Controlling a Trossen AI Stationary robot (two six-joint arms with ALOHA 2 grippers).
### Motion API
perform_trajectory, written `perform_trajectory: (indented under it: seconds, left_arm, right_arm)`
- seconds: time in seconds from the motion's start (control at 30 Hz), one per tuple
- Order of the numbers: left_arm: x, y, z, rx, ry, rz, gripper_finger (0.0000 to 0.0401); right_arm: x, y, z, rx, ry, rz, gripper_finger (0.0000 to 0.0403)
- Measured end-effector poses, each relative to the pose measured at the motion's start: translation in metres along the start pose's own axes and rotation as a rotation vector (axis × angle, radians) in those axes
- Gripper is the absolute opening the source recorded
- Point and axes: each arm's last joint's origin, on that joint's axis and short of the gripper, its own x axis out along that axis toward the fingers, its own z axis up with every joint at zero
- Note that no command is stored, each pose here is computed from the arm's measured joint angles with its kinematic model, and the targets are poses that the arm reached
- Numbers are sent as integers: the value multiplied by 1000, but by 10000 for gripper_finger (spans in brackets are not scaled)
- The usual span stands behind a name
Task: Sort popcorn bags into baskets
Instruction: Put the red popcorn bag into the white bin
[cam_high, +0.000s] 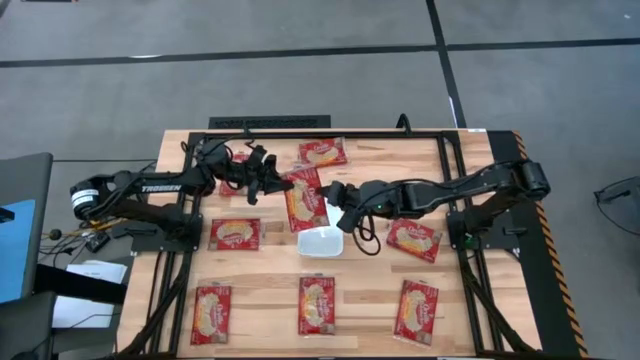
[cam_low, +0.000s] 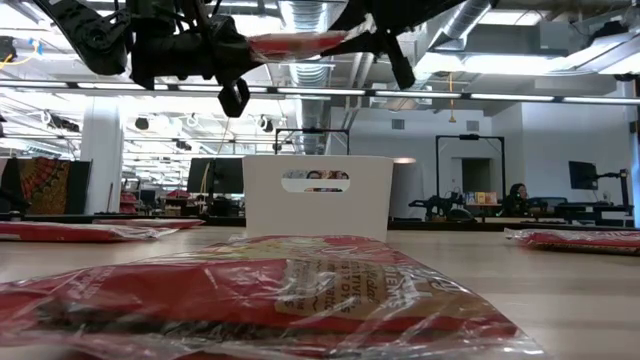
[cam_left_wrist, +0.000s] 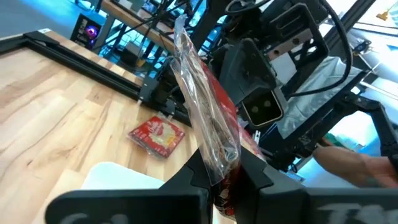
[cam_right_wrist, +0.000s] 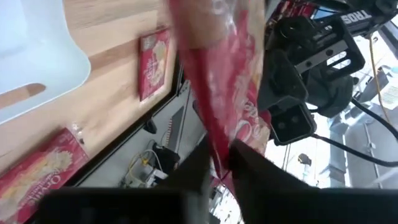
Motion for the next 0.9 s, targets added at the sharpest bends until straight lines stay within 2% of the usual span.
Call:
perform_trajectory:
  seconds: [0.07, 0.17, 0.27, 0.37, 0.43, 0.63, 0.8, 0.9]
  left_arm:
    - [0, 3, -2, 4, 4, 43, 31]
    - [-1, 10, -9, 36, 39, 158, 60]
    - [-4, 19, -20, 50, 114, 297, 95]
    - [-8, 26, -29, 20, 171, 433, 130]
    - [-9, 29, -32, 8, 185, 487, 149]
    - [-6, 26, -32, 46, 172, 499, 173]
    - [-2, 21, -32, 119, 150, 496, 173]
    - [0, 19, -33, 156, 152, 496, 173]
  right_arm:
    - [-1, 1, 2, -13, -3, 11, 15]
    - [-1, 2, 3, -22, 6, 27, 15]
    - [-3, 1, 2, -38, 22, 123, 6]
    - [-8, -4, -1, 29, 19, 228, 6]
    - [-12, -9, -2, 90, 25, 289, 5]
    - [-14, -30, -6, 274, 79, 419, 4]
    - [8, -20, 8, 250, 135, 681, 3]
    - [22, -13, 19, 218, 157, 771, 3]
